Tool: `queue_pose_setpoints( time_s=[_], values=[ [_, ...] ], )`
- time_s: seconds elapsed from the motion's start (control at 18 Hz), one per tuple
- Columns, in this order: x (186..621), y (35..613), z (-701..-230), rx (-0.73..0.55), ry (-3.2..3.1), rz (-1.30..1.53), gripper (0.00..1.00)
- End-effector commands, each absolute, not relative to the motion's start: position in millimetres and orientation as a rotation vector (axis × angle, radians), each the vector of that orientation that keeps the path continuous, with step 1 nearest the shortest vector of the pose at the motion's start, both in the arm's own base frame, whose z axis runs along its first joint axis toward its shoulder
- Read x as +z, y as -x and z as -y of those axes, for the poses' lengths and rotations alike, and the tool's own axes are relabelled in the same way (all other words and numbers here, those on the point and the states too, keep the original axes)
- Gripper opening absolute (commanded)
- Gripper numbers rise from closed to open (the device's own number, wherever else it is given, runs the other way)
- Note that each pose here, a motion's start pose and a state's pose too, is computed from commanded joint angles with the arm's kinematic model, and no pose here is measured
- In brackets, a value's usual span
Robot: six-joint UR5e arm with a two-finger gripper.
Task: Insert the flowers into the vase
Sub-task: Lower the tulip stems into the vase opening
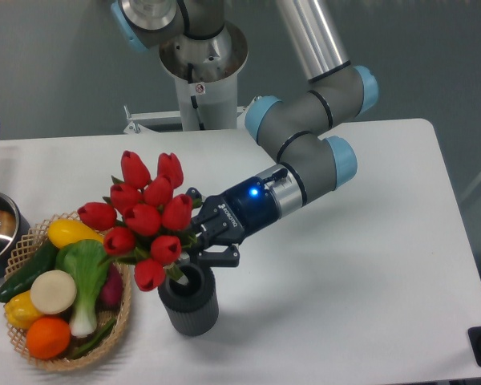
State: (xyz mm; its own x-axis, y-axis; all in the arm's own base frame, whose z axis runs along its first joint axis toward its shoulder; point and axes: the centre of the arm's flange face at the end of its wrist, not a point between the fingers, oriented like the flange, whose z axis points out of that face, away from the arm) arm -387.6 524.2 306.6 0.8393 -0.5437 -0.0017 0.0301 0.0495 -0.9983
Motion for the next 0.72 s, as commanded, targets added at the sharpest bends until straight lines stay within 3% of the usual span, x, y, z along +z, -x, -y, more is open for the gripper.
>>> queue_pose_setpoints(
  time_s=[0.72],
  values=[
    [268,394,-516,-0.434,1.469,-0.426,0.26]
  ],
)
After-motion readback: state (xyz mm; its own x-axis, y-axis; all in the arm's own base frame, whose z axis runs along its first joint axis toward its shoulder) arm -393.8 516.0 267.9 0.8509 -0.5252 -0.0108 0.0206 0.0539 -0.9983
